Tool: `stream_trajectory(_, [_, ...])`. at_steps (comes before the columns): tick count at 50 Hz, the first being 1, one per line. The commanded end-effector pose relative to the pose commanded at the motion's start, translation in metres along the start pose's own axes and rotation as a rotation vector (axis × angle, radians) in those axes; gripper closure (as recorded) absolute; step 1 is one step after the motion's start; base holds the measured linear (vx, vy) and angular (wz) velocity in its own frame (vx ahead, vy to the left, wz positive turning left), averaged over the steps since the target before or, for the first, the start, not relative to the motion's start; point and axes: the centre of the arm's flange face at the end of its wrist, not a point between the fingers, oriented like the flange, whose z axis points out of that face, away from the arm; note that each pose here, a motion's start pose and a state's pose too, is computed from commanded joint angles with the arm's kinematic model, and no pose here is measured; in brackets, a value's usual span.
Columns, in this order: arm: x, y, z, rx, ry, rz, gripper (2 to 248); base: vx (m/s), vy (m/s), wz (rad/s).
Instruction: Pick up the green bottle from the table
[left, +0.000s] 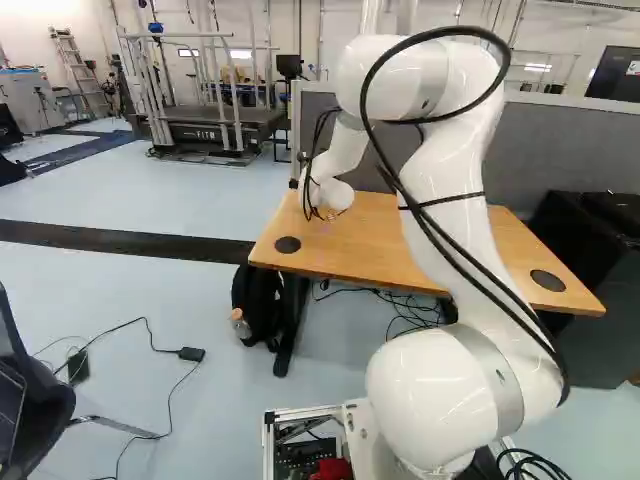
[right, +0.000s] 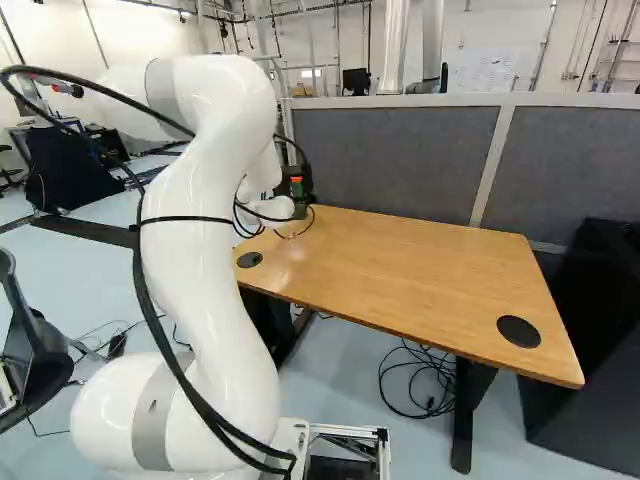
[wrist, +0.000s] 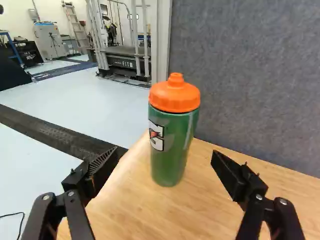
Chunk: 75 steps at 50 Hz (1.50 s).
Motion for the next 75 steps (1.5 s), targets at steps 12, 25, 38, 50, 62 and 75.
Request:
stream_trajectory(12, [-0.009,0.002,0.027,-0.003,0.005,0.001,3,0.000,0.000,0.000])
stream_trajectory(25, [-0.009,0.005,0.053,-0.006,0.029,0.001,3,0.000,0.000,0.000])
stream_trajectory(38, [-0.009,0.007,0.071,-0.009,0.047,0.001,42,0.000,0.000,0.000])
stream_trajectory(50, [-0.009,0.007,0.070,-0.009,0.047,0.001,118,0.000,0.000,0.000])
stream_trajectory(62, [-0.010,0.007,0.053,-0.009,0.029,0.001,142,0.000,0.000,0.000])
stream_trajectory(75, [-0.005,0.009,0.025,-0.012,0.012,0.003,142,0.000,0.000,0.000])
